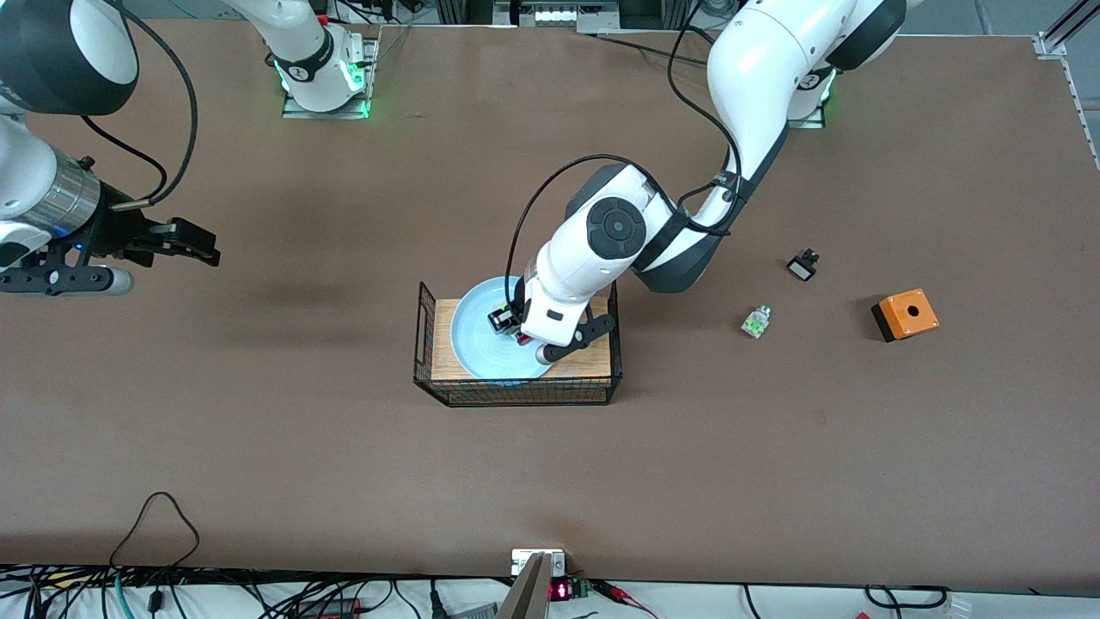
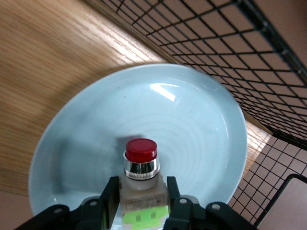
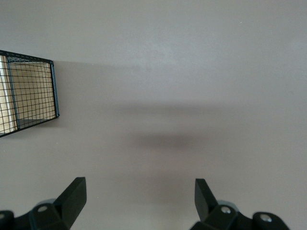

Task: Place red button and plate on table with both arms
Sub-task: 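Carry the red button beside the green switch while the right gripper approaches, then lower the right gripper to the plate rim while the left gripper releases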

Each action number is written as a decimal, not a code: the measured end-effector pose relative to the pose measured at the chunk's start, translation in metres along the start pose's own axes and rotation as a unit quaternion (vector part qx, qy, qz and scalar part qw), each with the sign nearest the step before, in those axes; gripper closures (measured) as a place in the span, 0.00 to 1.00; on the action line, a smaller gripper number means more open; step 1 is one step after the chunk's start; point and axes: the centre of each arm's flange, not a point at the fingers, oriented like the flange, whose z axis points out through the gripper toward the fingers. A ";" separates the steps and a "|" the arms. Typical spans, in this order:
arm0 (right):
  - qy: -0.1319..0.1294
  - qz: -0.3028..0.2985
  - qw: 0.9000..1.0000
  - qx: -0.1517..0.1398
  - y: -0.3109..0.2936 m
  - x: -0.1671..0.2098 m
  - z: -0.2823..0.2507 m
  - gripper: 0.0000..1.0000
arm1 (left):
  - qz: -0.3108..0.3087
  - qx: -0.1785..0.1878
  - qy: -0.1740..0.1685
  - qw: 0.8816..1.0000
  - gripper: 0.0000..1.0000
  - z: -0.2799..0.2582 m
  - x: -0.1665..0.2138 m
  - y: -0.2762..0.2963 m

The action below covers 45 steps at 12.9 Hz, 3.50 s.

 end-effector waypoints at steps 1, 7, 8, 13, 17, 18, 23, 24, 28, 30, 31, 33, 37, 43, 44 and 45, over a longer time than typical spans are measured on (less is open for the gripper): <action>-0.001 0.000 1.000 0.000 0.000 0.000 0.000 0.00 | 0.001 0.015 -0.006 1.000 0.56 -0.007 -0.001 -0.001; 0.002 0.002 0.999 0.036 -0.012 -0.003 -0.008 0.00 | 0.017 0.108 -0.006 0.994 0.56 -0.150 -0.003 -0.018; -0.002 0.015 0.998 0.053 -0.018 -0.006 -0.012 0.00 | 0.040 0.142 -0.009 0.989 0.56 -0.161 0.001 -0.030; -0.028 0.141 0.987 0.074 -0.150 -0.041 -0.028 0.00 | 0.174 0.223 -0.043 0.958 0.56 -0.192 0.081 -0.093; -0.026 0.230 0.969 0.085 -0.269 -0.080 -0.018 0.00 | 0.291 0.241 -0.078 0.923 0.56 -0.203 0.182 -0.170; -0.027 0.250 0.964 0.087 -0.288 -0.084 -0.011 0.00 | 0.303 0.246 -0.081 0.917 0.56 -0.199 0.202 -0.189; -0.020 0.296 0.952 0.069 -0.348 -0.083 0.051 0.00 | 0.349 0.262 -0.055 0.898 0.56 -0.153 0.257 -0.263; -0.019 0.306 0.949 0.068 -0.358 -0.083 0.065 0.00 | 0.361 0.253 -0.048 0.896 0.56 -0.141 0.268 -0.285; -0.020 0.340 0.937 0.075 -0.372 -0.067 0.108 0.00 | 0.398 0.231 -0.040 0.887 0.56 -0.112 0.290 -0.359; -0.017 0.360 0.930 0.073 -0.356 -0.048 0.123 0.00 | 0.405 0.223 -0.032 0.886 0.56 -0.104 0.297 -0.382; -0.014 0.373 0.925 0.075 -0.341 -0.036 0.128 0.00 | 0.407 0.219 -0.028 0.886 0.56 -0.097 0.298 -0.392; -0.011 0.391 0.917 0.075 -0.317 -0.021 0.140 0.00 | 0.406 0.214 -0.030 0.888 0.56 -0.078 0.295 -0.408; -0.011 0.391 0.918 0.073 -0.320 -0.033 0.175 0.00 | 0.404 0.208 -0.039 0.890 0.56 -0.055 0.295 -0.421; -0.017 0.376 0.924 0.066 -0.338 -0.049 0.191 0.00 | 0.409 0.205 -0.030 0.889 0.01 -0.062 0.295 -0.410; -0.018 0.377 0.924 0.065 -0.338 -0.048 0.195 0.01 | 0.412 0.205 -0.029 0.887 0.01 -0.068 0.293 -0.404; -0.019 0.377 0.924 0.065 -0.338 -0.048 0.198 0.01 | 0.418 0.206 -0.032 0.885 0.00 -0.076 0.288 -0.392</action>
